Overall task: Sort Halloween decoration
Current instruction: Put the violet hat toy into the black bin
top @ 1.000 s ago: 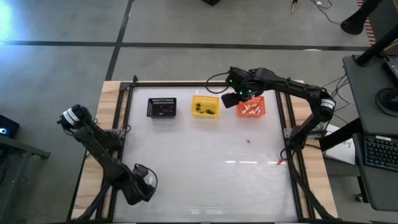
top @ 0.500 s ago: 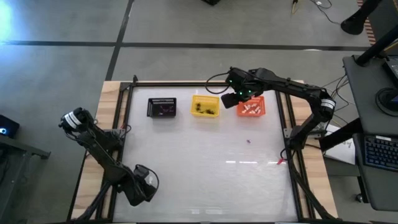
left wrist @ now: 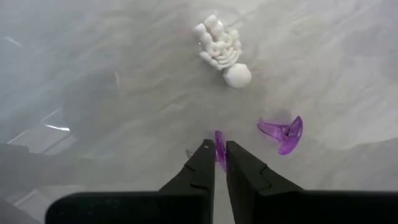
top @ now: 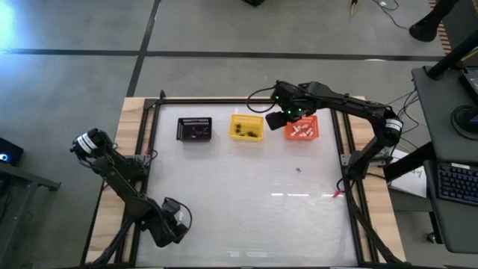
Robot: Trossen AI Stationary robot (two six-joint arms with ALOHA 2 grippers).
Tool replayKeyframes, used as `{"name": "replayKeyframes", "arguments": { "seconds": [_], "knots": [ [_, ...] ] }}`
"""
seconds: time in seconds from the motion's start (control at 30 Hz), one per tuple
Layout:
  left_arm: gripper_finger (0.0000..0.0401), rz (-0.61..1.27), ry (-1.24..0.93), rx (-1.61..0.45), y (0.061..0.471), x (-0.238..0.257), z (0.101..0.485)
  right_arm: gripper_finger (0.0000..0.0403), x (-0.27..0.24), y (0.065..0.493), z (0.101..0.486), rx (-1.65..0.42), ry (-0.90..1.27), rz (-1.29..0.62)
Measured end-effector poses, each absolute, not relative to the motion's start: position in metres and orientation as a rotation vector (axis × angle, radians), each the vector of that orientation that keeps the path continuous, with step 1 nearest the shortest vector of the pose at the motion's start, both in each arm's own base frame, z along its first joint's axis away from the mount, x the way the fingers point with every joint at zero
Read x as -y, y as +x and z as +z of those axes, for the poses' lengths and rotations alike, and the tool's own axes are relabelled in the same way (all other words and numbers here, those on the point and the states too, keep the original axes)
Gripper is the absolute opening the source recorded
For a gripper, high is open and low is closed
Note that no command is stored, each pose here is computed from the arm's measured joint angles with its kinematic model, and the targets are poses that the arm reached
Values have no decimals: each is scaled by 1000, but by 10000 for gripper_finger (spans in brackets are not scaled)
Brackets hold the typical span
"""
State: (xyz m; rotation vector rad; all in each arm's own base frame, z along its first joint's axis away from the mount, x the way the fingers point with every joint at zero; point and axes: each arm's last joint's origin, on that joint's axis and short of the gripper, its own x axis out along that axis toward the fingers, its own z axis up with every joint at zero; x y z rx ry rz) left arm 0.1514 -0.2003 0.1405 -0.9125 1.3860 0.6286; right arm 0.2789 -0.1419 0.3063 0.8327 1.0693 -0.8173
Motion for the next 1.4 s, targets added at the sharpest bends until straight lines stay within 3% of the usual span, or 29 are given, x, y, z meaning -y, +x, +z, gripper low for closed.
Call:
{"name": "replayKeyframes", "arguments": {
  "seconds": [0.43,1.4],
  "knots": [
    [0,592,-881,-1406,151,200,141,131,142,279,306,-1069,833,-818],
    [0,470,-838,-1306,142,177,187,132,142,279,306,-1058,860,-838]
  ]
}}
